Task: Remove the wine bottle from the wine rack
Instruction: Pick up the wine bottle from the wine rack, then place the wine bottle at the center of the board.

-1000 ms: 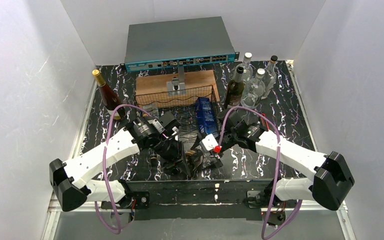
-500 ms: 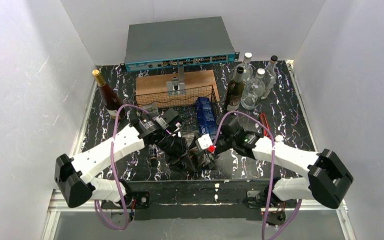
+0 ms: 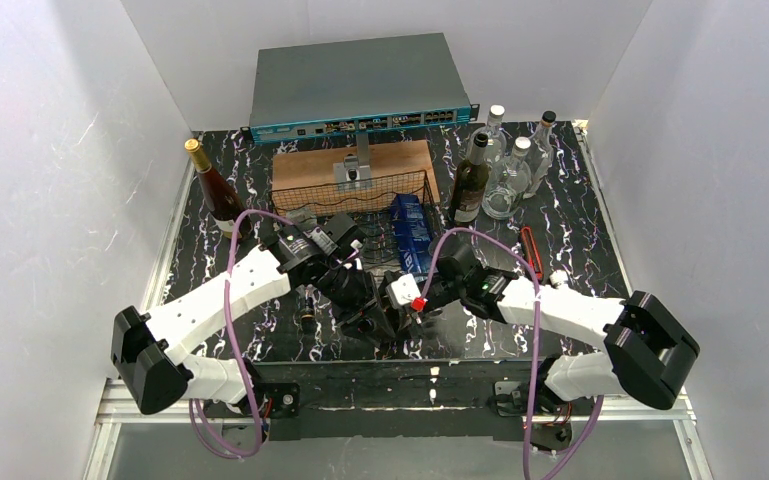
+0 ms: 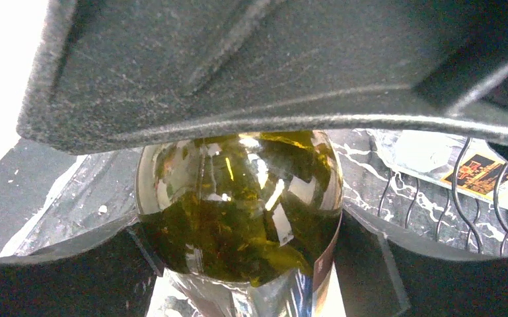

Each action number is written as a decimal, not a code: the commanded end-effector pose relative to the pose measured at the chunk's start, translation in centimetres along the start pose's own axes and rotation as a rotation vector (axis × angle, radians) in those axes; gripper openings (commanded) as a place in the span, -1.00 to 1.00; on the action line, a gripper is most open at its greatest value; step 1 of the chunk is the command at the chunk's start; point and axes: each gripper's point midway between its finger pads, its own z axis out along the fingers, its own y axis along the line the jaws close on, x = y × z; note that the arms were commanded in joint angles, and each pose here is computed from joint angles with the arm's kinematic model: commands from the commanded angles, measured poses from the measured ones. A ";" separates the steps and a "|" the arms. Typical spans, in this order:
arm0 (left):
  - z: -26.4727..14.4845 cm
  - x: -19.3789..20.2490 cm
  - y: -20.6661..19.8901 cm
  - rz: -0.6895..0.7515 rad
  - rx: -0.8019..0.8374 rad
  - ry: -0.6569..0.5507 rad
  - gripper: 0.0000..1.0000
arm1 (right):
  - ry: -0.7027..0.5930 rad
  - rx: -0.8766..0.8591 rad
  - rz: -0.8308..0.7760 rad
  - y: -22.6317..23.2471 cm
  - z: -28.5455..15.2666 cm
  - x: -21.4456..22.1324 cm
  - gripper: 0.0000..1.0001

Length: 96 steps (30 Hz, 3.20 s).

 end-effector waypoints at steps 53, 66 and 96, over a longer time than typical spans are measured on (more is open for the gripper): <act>-8.4 -5.3 2.6 0.793 0.374 -0.845 0.97 | -0.166 -0.221 0.123 6.6 -9.6 -6.8 -0.43; -8.0 -6.4 1.5 0.712 0.453 -0.879 0.97 | -0.144 0.099 0.198 1.7 -15.1 -6.0 -0.45; -5.3 -8.1 0.6 0.815 0.548 -0.920 0.97 | -0.194 0.479 0.339 -8.3 -26.0 1.4 -0.40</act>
